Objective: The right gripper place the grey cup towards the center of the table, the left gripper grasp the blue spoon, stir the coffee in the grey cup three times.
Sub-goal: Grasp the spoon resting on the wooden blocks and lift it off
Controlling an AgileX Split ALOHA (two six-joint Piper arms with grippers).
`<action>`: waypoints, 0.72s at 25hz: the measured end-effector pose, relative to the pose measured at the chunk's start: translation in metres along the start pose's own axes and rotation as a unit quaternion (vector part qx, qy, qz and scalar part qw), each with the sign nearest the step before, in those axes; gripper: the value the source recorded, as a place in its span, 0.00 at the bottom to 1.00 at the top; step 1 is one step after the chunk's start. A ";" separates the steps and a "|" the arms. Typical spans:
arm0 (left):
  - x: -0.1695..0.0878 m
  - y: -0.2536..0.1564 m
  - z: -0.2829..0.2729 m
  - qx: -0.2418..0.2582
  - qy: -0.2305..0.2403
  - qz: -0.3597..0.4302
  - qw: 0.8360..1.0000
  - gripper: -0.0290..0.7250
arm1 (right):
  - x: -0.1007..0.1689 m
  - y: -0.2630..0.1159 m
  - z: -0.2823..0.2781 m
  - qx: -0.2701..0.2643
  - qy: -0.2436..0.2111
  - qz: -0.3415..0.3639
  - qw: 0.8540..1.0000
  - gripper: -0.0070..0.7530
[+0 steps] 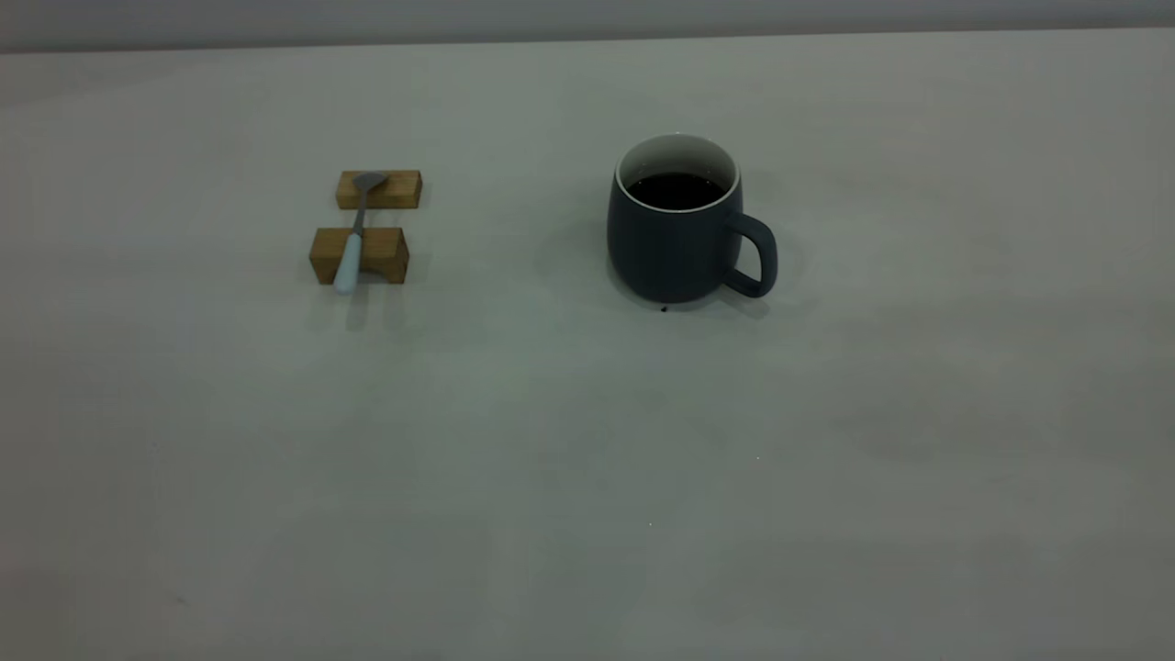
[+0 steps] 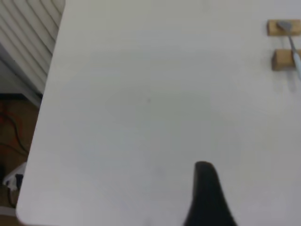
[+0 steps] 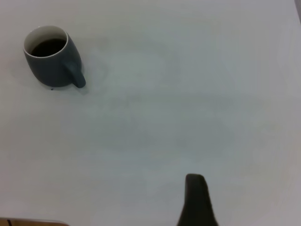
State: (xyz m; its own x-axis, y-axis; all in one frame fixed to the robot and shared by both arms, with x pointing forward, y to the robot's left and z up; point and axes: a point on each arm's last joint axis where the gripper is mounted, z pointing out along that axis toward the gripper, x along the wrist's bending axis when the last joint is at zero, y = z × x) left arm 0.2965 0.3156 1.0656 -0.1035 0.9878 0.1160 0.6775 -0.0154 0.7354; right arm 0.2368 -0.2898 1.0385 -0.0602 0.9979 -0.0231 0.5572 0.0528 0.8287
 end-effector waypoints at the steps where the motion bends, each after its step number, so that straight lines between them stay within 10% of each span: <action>1: -0.002 0.010 0.012 0.013 -0.002 -0.002 1.000 0.83 | 0.000 0.000 0.000 0.000 0.000 0.000 1.000 0.79; 18: -0.075 0.116 0.242 0.268 -0.052 0.030 0.962 0.88 | 0.000 0.000 0.000 0.000 0.000 0.000 1.000 0.79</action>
State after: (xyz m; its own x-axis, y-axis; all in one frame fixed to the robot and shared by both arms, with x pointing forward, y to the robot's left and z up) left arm 0.5589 0.2774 0.9803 0.0007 0.9982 0.0599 0.9610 -0.0172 0.2760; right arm 0.2368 -0.2898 1.0385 -0.0602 0.9979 -0.0231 0.5572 0.0528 0.8287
